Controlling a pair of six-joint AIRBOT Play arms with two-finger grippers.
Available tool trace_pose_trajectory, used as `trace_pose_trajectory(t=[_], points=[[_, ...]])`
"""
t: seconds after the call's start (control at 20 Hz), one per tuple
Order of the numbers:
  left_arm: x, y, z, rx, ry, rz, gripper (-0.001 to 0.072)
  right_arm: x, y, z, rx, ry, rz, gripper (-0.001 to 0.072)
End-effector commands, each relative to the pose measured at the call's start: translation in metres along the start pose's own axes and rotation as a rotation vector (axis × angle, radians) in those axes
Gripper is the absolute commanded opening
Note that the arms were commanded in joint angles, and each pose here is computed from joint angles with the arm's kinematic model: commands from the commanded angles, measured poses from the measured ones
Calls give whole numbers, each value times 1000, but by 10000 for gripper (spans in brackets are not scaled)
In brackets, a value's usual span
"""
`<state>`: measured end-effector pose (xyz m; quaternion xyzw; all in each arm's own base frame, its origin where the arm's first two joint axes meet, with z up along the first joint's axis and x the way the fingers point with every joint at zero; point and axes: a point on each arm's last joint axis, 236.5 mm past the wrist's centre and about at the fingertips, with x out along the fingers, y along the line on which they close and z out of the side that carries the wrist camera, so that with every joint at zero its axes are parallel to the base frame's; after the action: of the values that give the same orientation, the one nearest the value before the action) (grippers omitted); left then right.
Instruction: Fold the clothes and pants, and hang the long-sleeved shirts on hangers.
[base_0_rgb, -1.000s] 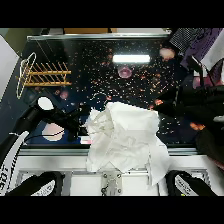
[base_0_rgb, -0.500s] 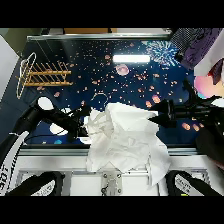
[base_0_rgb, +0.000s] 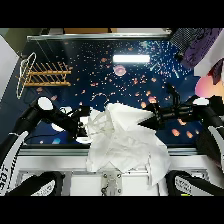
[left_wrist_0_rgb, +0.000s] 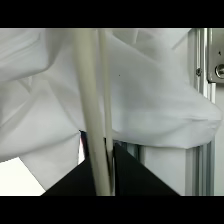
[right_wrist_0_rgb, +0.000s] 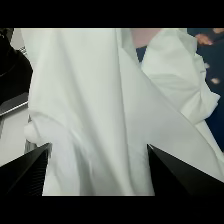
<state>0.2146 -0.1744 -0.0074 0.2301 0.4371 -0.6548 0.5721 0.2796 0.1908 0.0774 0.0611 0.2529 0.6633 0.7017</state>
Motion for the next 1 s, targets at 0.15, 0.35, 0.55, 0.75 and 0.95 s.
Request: trace_pose_trajectory(t=[0.15,0.35,0.55,0.75,0.95], points=[[0,0,2,1,-8,0,15,5,2,0,-7,0,16,659],[0,0,2,1,-7,0,16,5,2,0,-7,-1,16,659],[0,0,2,1,-7,-1,16,5,2,0,-7,-1,16,658],[0,0,2,1,-7,-1,16,5,2,0,-7,-3,16,658],[0,0,2,1,-7,0,16,5,2,0,-8,-3,16,440]])
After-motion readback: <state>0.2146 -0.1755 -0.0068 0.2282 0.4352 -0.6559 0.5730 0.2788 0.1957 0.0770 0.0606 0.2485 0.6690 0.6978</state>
